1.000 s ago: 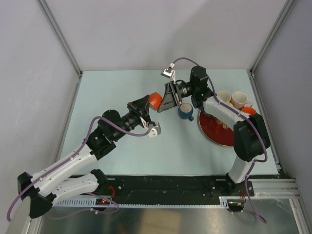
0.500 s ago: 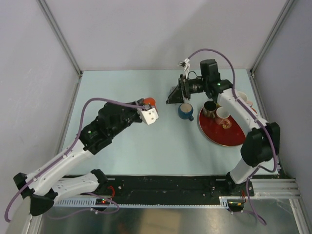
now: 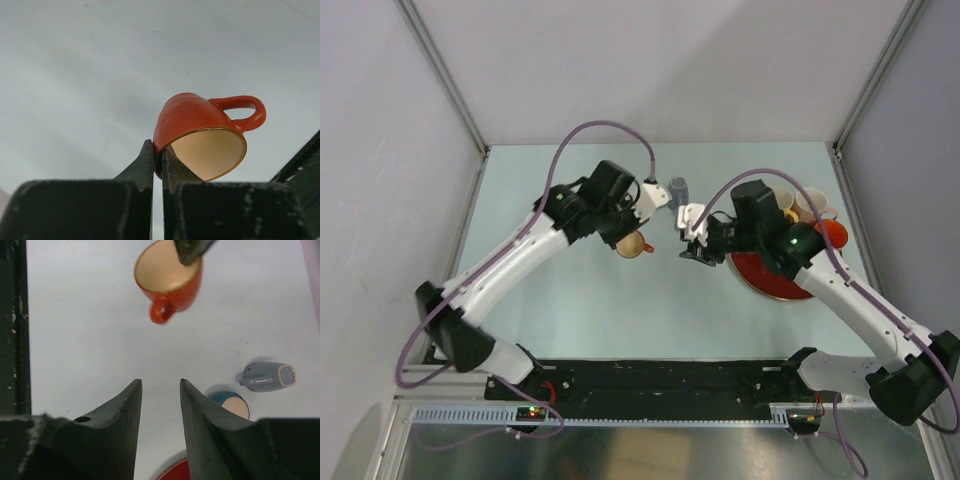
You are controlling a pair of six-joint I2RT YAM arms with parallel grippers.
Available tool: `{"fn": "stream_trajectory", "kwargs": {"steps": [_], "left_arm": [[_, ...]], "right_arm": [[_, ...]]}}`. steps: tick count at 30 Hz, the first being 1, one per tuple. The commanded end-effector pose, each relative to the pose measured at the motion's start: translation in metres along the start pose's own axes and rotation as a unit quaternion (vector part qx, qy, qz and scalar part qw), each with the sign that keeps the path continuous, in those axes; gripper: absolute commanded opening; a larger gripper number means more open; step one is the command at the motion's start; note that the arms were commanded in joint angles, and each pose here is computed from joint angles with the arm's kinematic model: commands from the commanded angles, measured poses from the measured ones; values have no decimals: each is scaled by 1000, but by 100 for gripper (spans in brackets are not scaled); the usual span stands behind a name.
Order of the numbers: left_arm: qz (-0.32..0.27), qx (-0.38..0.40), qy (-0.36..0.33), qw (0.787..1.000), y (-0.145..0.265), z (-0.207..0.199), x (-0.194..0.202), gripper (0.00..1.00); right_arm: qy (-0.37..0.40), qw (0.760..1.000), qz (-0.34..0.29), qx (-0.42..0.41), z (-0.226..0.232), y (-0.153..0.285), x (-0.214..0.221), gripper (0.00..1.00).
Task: Turn the mug right side up
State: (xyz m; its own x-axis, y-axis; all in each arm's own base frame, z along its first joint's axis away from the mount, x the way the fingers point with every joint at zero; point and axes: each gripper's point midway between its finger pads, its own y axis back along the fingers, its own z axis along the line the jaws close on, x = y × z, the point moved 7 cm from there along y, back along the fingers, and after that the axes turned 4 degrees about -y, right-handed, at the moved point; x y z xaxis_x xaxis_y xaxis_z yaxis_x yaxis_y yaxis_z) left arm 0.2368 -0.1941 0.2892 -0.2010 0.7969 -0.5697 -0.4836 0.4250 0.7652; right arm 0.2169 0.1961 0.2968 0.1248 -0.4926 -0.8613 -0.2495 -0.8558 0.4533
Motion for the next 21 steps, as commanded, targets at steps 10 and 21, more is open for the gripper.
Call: {"fn": "stream_trajectory", "kwargs": {"steps": [10, 21], "left_arm": [[66, 79, 139, 985, -22, -6, -16, 0], [73, 84, 146, 983, -27, -8, -15, 0]], "right_arm": [[81, 992, 35, 96, -5, -58, 0, 57], [69, 995, 33, 65, 11, -89, 1, 47]]}}
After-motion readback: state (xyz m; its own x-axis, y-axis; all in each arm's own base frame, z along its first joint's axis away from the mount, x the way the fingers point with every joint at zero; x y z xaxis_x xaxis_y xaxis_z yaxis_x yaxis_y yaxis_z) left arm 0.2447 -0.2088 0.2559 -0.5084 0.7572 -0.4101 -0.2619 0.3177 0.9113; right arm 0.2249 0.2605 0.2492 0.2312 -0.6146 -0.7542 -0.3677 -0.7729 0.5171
